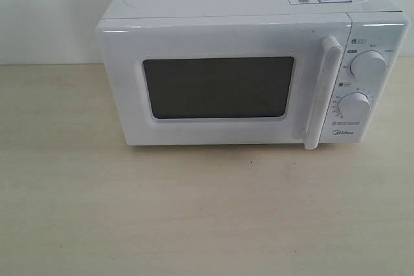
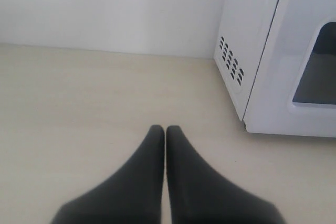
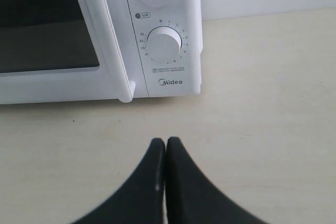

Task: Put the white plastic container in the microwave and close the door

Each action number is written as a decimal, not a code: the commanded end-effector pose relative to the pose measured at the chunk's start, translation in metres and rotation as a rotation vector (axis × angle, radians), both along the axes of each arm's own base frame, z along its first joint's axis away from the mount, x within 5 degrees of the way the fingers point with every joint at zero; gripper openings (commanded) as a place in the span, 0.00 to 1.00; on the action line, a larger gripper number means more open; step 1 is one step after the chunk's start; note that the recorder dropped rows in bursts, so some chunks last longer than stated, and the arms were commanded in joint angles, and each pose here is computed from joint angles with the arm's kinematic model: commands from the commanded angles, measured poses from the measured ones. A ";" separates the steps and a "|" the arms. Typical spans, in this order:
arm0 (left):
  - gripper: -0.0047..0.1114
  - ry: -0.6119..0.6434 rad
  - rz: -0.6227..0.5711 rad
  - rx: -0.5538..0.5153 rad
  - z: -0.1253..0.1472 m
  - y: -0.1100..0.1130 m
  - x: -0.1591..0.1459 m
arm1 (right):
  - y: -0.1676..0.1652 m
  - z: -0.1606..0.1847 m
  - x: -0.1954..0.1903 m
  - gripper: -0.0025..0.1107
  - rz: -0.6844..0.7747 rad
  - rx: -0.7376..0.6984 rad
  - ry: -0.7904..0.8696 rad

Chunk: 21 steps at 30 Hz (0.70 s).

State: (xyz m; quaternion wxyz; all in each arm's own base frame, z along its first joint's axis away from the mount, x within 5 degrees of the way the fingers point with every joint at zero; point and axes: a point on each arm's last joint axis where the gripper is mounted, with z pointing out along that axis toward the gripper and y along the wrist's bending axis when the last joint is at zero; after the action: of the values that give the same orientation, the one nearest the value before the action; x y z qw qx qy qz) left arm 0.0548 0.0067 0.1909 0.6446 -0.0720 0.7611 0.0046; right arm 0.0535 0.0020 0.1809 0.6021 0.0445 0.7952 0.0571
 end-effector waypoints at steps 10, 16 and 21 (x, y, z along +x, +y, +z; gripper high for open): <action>0.07 0.002 0.006 -0.008 -0.001 0.000 0.000 | 0.000 0.001 0.000 0.02 -0.001 -0.003 -0.009; 0.07 0.002 0.006 -0.008 -0.001 0.000 0.000 | 0.000 0.003 0.000 0.02 -0.001 -0.002 -0.040; 0.07 0.002 0.006 -0.008 -0.001 0.000 0.000 | 0.000 0.003 0.000 0.02 -0.001 -0.002 -0.037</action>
State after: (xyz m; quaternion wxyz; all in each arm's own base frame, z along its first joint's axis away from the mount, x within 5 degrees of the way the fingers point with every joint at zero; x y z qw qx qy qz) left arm 0.0548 0.0067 0.1909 0.6446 -0.0720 0.7611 0.0046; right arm 0.0540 0.0020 0.1827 0.6100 0.0441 0.7890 0.0579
